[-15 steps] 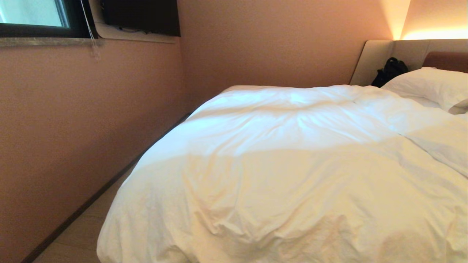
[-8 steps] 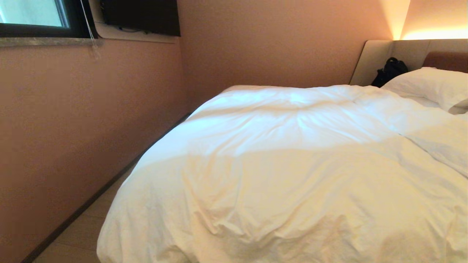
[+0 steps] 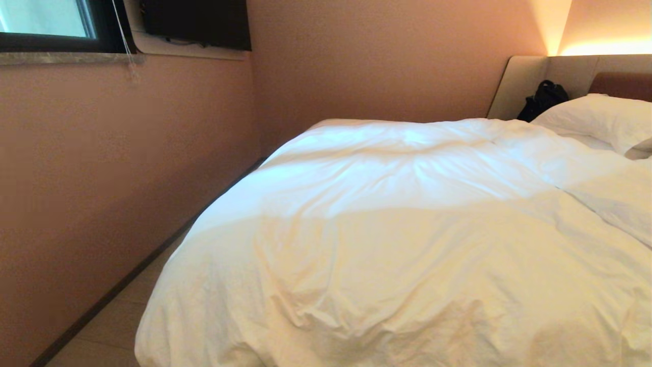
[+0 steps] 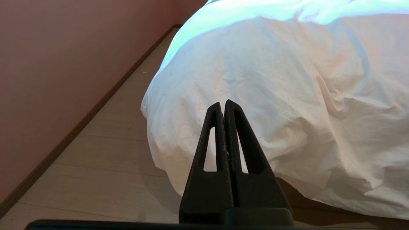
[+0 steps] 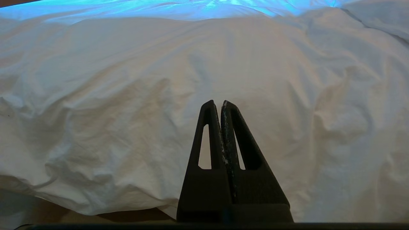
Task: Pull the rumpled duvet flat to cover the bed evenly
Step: Flatten the corners of the folded blanket
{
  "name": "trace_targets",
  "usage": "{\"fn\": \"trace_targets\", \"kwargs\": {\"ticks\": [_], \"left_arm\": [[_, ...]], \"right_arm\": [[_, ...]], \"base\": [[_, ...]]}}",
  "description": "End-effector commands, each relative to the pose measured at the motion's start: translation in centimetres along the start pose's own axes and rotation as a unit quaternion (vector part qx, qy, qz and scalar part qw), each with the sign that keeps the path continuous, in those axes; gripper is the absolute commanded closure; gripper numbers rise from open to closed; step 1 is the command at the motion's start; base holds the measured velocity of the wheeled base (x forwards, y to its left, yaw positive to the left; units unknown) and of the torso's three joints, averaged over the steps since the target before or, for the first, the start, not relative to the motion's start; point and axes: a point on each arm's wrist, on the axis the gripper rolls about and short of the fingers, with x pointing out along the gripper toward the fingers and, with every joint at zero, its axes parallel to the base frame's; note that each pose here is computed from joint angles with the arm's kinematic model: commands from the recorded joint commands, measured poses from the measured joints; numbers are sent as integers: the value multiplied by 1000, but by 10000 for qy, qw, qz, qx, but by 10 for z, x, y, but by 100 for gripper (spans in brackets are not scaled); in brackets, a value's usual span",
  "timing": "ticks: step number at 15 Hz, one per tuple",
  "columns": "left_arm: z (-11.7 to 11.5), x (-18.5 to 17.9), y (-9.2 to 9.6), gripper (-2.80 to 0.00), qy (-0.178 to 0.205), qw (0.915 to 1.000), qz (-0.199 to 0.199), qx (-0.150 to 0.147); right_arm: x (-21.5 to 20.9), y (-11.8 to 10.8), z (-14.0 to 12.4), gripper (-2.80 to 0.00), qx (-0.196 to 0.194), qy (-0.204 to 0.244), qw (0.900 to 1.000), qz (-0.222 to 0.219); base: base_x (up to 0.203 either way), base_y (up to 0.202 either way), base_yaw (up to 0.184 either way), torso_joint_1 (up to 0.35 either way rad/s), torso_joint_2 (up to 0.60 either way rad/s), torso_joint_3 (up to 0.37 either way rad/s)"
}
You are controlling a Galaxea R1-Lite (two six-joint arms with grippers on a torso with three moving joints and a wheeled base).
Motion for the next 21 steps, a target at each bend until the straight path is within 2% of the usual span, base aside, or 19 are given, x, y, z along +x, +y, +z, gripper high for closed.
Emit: {"fn": "trace_targets", "kwargs": {"ticks": [1, 18, 19, 21], "left_arm": [[0, 0, 0, 0, -1, 10000, -4, -1], [0, 0, 0, 0, -1, 10000, 6, 7], [5, -1, 0, 0, -78, 10000, 5, -33], [35, -12, 0, 0, -462, 9984, -72, -314]], "right_arm": [[0, 0, 0, 0, -2, 7, 10000, 4], [0, 0, 0, 0, 6, 7, 10000, -10], [0, 0, 0, 0, 6, 7, 10000, -6], [0, 0, 0, 0, 6, 7, 10000, -12]], "base": [[0, 0, 0, 0, 0, 0], [0, 0, 0, 0, 0, 0], [0, 0, 0, 0, 0, 0], [0, 0, 0, 0, 0, 0]]}}
